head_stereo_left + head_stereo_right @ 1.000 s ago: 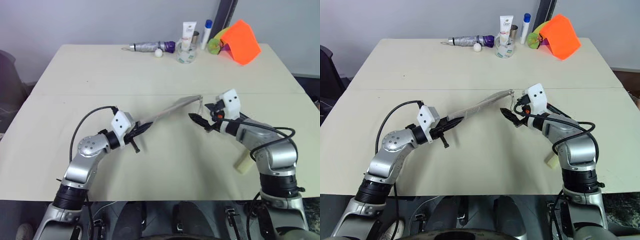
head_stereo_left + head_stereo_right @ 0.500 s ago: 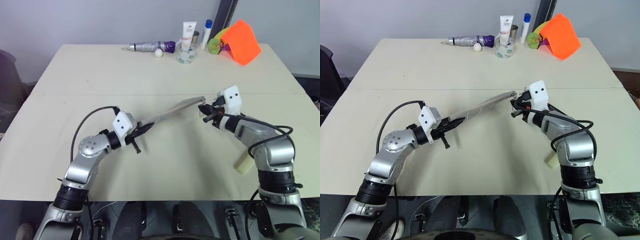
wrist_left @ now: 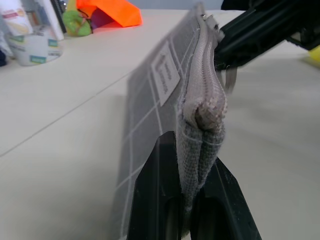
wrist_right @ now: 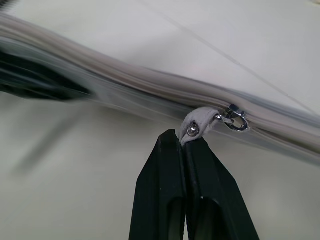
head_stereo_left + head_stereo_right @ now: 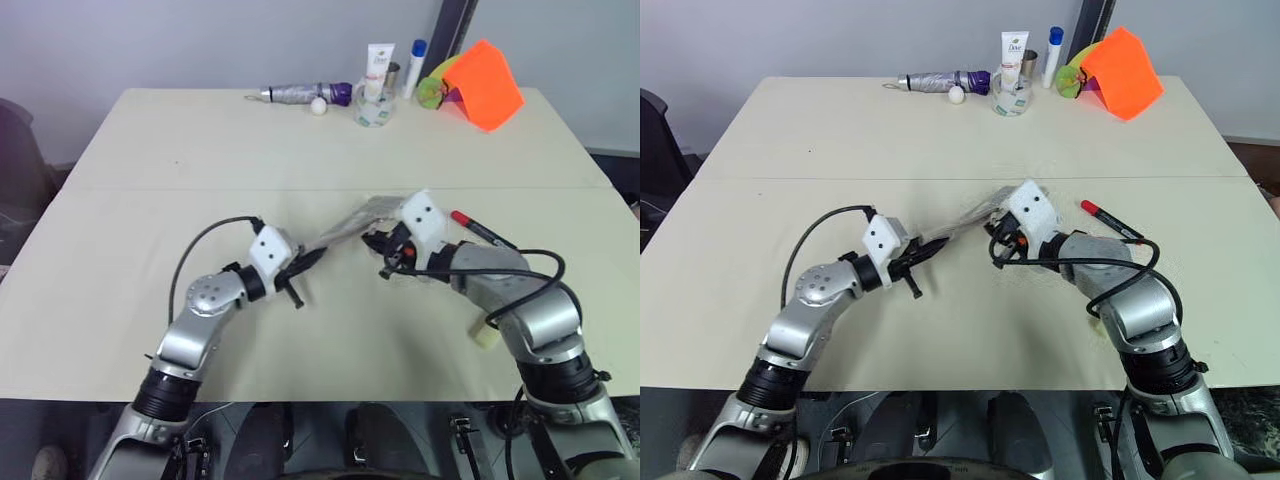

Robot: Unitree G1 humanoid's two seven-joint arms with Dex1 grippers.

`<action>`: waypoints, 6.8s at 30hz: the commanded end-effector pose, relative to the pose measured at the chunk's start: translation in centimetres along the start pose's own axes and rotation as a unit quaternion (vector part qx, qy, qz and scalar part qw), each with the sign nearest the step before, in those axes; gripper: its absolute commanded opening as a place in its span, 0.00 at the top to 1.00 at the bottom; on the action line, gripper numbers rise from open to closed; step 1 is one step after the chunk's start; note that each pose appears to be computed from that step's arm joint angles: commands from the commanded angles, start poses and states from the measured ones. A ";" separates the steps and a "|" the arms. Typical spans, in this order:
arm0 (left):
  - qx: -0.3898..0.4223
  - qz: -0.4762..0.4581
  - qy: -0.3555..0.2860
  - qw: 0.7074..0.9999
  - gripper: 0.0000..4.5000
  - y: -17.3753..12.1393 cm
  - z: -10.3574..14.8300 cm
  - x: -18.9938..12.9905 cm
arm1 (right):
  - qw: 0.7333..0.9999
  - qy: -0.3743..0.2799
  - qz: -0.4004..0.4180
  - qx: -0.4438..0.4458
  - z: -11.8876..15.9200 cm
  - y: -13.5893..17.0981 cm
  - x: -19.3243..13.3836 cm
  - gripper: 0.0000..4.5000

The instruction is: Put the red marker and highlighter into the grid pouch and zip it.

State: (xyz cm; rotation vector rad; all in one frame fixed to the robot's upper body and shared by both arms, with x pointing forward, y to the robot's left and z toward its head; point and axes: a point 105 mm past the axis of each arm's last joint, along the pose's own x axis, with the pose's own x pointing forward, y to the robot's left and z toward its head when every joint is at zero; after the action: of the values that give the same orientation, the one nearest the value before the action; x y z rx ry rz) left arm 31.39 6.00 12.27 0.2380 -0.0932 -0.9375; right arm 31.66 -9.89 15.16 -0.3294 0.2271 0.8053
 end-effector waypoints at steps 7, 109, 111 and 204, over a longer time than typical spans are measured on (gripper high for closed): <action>0.005 0.005 -0.019 1.000 1.00 -1.1 1.4 3.7 | 0.991 -0.023 0.113 -0.070 2.8 5.5 0.0 0.99; 0.117 -0.014 -0.068 0.991 1.00 -0.8 1.6 5.4 | 0.977 0.119 -0.176 0.005 -1.2 -5.3 -8.9 0.81; 0.112 -0.010 -0.066 0.991 1.00 -0.7 1.4 5.3 | 0.977 0.118 -0.175 0.005 -1.1 -5.3 -9.1 0.81; 0.293 -0.211 -0.048 0.931 1.00 -4.3 0.0 2.8 | 0.972 0.202 0.004 -0.119 -2.5 -1.1 -7.5 0.81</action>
State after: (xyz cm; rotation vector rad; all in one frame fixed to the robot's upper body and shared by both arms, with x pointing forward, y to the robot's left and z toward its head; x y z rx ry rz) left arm 30.08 1.86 10.27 0.7832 -0.3727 -1.3088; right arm 26.95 -17.14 14.17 -0.6888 0.5833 0.7632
